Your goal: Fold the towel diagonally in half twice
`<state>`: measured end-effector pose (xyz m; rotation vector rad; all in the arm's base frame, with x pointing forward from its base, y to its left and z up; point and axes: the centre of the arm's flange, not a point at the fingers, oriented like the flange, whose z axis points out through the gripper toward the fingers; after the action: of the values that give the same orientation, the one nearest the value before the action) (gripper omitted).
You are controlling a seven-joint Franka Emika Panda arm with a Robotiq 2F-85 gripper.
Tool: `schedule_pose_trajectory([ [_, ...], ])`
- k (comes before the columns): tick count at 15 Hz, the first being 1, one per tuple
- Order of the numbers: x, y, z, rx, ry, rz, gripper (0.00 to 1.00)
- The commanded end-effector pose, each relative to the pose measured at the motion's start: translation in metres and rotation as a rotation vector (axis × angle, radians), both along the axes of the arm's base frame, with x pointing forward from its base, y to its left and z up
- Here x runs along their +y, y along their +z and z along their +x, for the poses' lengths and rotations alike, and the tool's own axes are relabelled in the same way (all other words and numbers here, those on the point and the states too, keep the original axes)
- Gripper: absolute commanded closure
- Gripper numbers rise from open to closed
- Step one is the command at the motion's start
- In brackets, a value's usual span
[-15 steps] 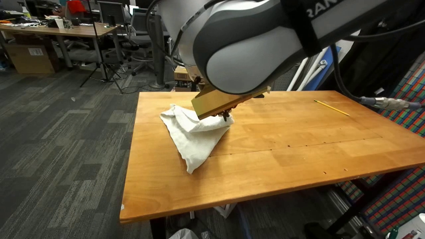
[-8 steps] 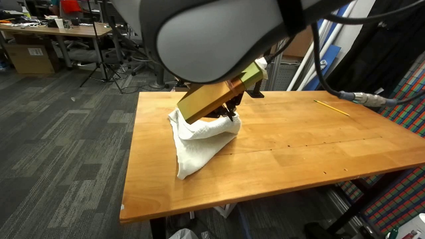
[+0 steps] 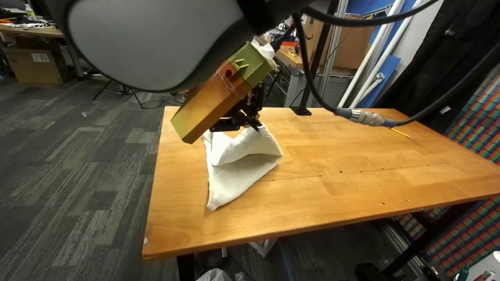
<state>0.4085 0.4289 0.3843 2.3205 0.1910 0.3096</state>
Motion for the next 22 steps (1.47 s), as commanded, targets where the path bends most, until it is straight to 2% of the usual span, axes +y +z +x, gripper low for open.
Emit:
schedule_pose_trajectory([
  [1, 0.025, 0.023, 0.013, -0.010, -0.003, 0.027, 0.99],
  [3, 0.035, 0.022, 0.019, 0.006, 0.001, 0.114, 0.99],
  [6, 0.044, 0.029, 0.027, 0.051, 0.004, 0.299, 0.99],
  [10, 0.038, 0.034, 0.042, 0.119, -0.021, 0.511, 0.99],
  [12, 0.025, 0.031, 0.049, 0.152, -0.057, 0.570, 0.99],
  [16, -0.017, 0.011, 0.054, 0.213, -0.159, 0.632, 0.99],
  [22, -0.074, -0.035, 0.040, 0.327, -0.328, 0.776, 0.99],
])
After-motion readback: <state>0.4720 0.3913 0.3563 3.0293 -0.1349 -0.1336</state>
